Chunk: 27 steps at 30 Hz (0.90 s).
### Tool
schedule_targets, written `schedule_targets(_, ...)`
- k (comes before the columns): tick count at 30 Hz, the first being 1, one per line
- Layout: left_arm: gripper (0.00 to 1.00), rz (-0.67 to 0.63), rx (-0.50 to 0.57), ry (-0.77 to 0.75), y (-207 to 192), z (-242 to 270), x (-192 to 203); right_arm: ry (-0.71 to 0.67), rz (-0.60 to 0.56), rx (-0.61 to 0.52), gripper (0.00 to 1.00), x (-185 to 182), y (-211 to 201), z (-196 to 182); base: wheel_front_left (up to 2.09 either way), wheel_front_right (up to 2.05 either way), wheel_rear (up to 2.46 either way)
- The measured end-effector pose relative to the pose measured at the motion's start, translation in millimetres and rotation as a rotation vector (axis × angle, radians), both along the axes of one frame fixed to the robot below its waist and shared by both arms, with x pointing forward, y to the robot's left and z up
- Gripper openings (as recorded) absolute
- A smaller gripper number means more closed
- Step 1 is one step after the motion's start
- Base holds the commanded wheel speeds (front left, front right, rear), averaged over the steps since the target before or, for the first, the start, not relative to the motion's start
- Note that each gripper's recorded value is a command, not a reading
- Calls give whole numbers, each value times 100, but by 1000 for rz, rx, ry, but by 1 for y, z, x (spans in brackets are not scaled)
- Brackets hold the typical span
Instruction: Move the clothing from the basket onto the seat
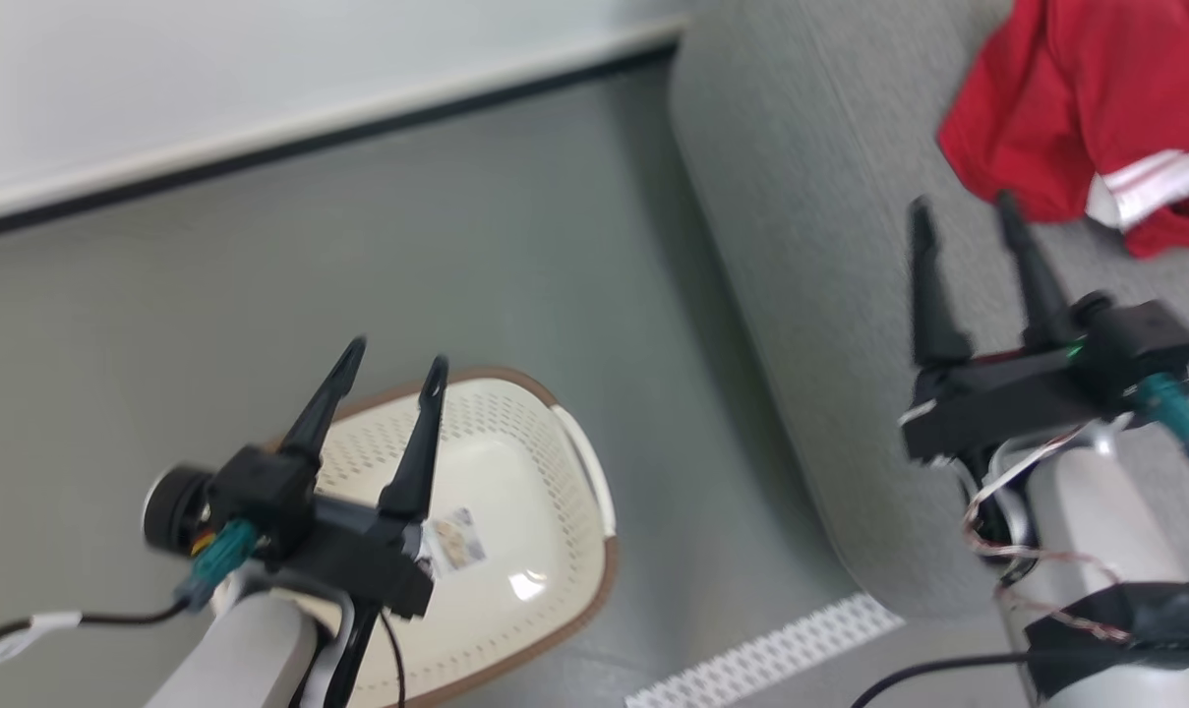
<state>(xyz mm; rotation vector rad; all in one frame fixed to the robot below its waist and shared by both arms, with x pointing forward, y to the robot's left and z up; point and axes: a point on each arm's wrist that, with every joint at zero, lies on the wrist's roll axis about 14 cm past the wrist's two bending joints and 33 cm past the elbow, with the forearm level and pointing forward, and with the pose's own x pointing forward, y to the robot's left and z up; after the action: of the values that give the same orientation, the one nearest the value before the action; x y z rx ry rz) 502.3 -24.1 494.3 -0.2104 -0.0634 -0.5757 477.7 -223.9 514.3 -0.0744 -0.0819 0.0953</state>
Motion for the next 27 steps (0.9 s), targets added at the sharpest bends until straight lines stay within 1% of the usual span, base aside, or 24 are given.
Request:
schedule_targets(4,100,104,4,10,34,7,-10,-4,98,16,100,-6,34,4,0,0,0)
schedule_targets(5,100,104,4,10,34,7,-10,-4,98,16,100,-6,34,4,0,0,0)
schedule_targets(6,100,132,-3,15,43,10,-13,-7,117,21,100,-8,41,5,0,0,0)
schedule_targets(11,100,275,-36,-35,86,40,-26,-34,196,49,100,-20,71,17,0,0,0)
schedule_targets(18,100,449,-22,-79,141,60,-65,-76,300,74,100,-43,109,34,0,0,0)
schedule_targets(23,100,518,3,-119,168,71,-95,-98,337,82,100,-61,125,42,0,0,0)
schedule_targets(24,100,541,4,-128,175,74,-108,-106,350,96,100,-69,132,46,0,0,0)
schedule_targets(27,100,564,18,-158,185,80,-125,-115,372,100,100,-80,142,48,0,0,0)
